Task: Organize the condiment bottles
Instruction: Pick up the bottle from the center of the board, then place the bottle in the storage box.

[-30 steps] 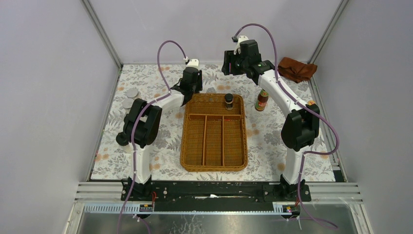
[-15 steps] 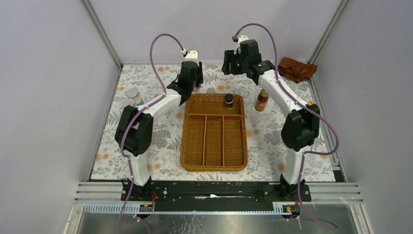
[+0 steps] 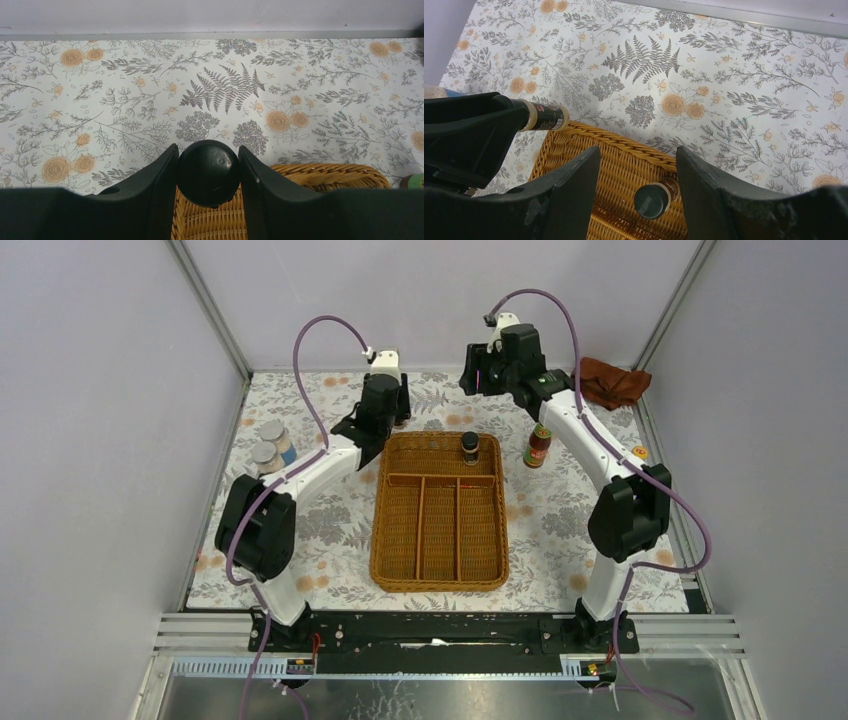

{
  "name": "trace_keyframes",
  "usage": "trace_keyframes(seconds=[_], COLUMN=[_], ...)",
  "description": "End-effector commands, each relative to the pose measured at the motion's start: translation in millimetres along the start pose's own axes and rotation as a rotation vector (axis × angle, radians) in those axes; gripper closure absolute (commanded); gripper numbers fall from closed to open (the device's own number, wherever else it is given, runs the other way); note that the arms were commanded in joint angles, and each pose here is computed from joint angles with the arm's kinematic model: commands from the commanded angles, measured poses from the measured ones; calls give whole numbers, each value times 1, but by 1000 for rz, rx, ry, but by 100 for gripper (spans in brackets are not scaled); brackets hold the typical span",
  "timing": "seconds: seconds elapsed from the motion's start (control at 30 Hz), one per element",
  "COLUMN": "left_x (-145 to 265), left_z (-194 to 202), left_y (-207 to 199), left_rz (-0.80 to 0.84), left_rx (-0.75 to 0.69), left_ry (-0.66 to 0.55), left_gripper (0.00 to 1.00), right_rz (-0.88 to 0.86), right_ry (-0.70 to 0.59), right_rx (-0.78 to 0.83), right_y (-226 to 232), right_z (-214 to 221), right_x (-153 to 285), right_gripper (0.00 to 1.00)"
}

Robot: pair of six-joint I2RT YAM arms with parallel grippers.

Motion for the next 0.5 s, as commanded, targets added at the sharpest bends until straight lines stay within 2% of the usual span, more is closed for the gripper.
trace_keyframes(seconds=[0.0,0.47], left_x=[14,35], left_z=[-6,12], left_y=[1,-23], left_rz=[-15,36], left_rx=[16,15], left_ry=[-23,2], left_gripper=[100,100], right_rz=[-15,5], right_ry=[-98,-101], right_rx=[-8,-5], right_y=[8,2], right_z=[-26,-17], right_x=[28,41], right_gripper=[36,36])
Point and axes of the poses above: each gripper's point midway between its finger pads, its own x axis back along the fingers, its own y axis along the line the jaws close on, z = x × y, the point moved 2 cm from there along x, back along the fingers, and after that the axes turned 7 degrees about -x, right-handed, at the moved point
